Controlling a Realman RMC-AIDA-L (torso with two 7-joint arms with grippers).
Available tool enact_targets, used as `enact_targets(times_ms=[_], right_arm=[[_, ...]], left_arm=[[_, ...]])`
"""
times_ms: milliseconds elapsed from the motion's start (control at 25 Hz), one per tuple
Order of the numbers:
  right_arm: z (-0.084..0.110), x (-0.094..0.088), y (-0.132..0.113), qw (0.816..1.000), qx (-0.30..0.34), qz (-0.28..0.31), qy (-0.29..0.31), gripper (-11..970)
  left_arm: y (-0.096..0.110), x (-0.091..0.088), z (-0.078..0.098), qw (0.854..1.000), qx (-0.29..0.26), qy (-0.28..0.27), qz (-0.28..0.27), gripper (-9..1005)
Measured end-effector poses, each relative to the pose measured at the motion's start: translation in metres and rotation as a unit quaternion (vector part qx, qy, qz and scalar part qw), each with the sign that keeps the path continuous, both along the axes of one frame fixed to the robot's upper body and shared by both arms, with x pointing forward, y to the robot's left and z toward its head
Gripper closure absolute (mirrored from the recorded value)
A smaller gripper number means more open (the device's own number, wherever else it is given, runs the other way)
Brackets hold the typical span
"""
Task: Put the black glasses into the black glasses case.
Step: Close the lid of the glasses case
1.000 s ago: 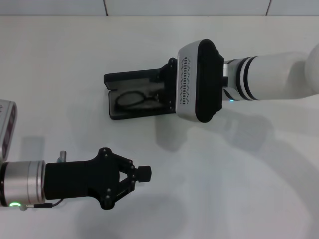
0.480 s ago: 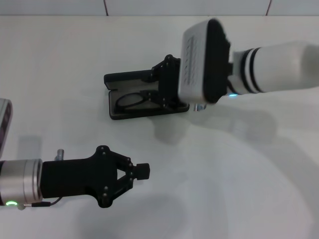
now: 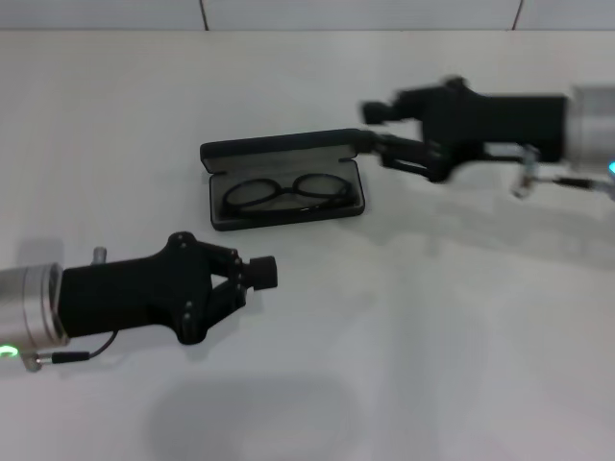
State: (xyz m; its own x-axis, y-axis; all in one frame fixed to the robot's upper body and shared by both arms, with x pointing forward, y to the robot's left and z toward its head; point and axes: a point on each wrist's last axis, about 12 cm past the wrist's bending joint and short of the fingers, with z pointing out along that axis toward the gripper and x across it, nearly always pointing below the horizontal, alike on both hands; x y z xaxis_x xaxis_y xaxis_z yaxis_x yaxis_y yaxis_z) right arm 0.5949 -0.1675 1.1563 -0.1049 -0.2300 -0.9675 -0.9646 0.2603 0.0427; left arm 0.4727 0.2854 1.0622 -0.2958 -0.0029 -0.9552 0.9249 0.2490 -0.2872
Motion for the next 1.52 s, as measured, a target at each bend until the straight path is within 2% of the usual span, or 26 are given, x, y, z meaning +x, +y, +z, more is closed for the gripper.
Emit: enact_targets(times_ms=[160, 280, 440, 680, 720, 880, 960, 1120, 1280, 1520], right_arm=[[-0.030, -0.019, -0.046, 0.999, 0.018, -0.038, 0.009, 663], [-0.055, -0.040, -0.071, 0.998, 0.020, -0.060, -0.002, 540], [-0.079, -0.061, -0.088, 0.996, 0.033, -0.085, -0.003, 509], [-0.104, -0.079, -0.100, 0.992, 0.039, -0.117, -0.005, 462], [-0.106, -0.081, -0.101, 0.992, 0.043, -0.119, -0.006, 454], [-0.107, -0.087, -0.108, 0.989, 0.051, -0.134, -0.021, 273], [-0.107, -0.088, -0.111, 0.988, 0.052, -0.143, -0.029, 202], [-0.107, -0.088, -0.115, 0.987, 0.053, -0.151, -0.035, 99], [-0.106, -0.088, -0.116, 0.986, 0.051, -0.151, -0.039, 103], [-0.107, -0.089, -0.115, 0.988, 0.048, -0.142, -0.037, 104]], left_arm=[[-0.003, 0.014, 0.006, 1.000, 0.003, 0.008, 0.001, 940], [-0.007, 0.025, 0.009, 1.000, 0.011, 0.010, 0.004, 939], [-0.011, 0.041, 0.015, 0.999, 0.025, 0.014, 0.014, 939], [-0.015, 0.067, 0.029, 0.997, 0.044, 0.051, 0.043, 937], [-0.015, 0.071, 0.033, 0.996, 0.045, 0.064, 0.050, 937], [-0.017, 0.086, 0.047, 0.989, 0.045, 0.111, 0.089, 936], [-0.018, 0.089, 0.050, 0.985, 0.063, 0.123, 0.101, 936], [-0.019, 0.089, 0.045, 0.976, 0.116, 0.156, 0.103, 935], [-0.009, 0.086, 0.032, 0.964, 0.145, 0.177, 0.137, 934], [-0.001, 0.091, 0.018, 0.953, 0.153, 0.180, 0.192, 933]])
